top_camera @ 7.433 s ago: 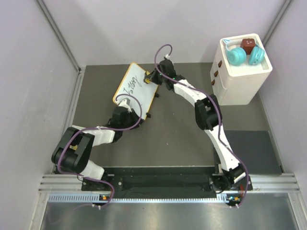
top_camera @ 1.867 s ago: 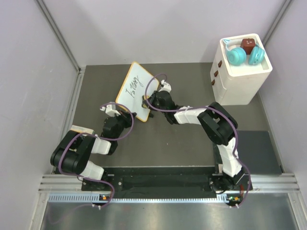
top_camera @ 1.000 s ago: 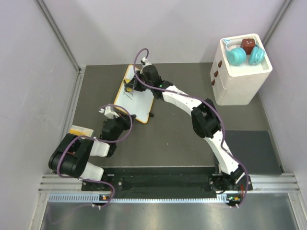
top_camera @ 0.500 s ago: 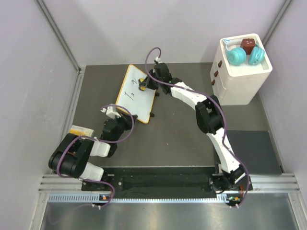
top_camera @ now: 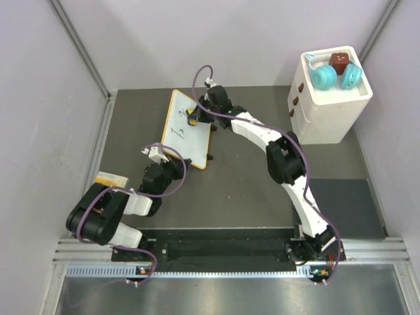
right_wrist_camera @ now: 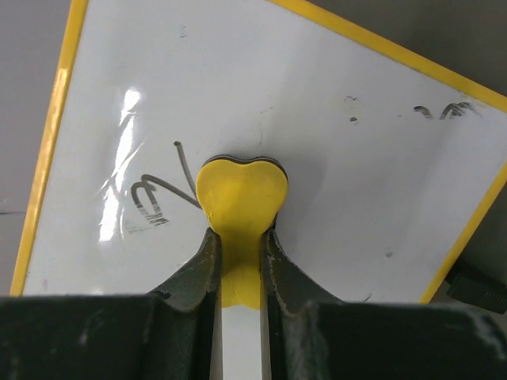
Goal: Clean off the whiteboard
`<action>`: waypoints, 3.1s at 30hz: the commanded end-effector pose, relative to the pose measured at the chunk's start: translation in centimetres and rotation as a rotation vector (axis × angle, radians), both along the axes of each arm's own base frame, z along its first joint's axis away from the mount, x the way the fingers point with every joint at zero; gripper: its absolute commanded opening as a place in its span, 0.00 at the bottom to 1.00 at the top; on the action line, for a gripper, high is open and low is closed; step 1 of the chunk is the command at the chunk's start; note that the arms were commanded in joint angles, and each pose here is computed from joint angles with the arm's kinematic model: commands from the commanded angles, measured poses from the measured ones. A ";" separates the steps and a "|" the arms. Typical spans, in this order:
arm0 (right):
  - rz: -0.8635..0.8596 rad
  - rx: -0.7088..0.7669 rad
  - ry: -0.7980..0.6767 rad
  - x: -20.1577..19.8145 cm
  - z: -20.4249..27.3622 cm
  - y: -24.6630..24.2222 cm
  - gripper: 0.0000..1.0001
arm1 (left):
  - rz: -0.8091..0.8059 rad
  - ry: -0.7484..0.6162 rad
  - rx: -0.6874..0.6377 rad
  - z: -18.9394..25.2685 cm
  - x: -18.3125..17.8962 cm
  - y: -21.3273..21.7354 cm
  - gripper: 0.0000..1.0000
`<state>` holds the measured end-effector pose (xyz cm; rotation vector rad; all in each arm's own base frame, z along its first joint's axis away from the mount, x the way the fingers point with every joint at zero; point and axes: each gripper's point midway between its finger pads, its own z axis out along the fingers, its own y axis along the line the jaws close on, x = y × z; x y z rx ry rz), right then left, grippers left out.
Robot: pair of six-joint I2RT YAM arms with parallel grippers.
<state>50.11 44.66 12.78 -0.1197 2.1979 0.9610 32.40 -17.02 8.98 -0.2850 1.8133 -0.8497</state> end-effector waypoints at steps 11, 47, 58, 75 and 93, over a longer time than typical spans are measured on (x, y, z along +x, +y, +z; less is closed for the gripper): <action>0.062 0.126 0.081 -1.0 -1.7 4.2 0.00 | -0.013 0.115 0.113 -3.2 -1.9 0.4 0.00; 0.346 -0.007 0.139 -15.2 1.2 6.7 0.00 | -0.094 0.108 0.111 -2.9 -2.4 -0.8 0.00; 0.341 -0.061 0.106 -16.4 1.8 7.0 0.00 | -0.098 0.103 0.111 -2.8 -2.5 -0.8 0.00; 0.067 -0.365 0.219 -11.6 -10.1 -1.0 0.00 | -0.101 0.091 0.107 -2.6 -2.7 -0.8 0.00; 0.151 -0.117 0.073 -9.0 -2.9 3.1 0.00 | -0.109 0.080 0.105 -2.5 -2.8 -0.9 0.00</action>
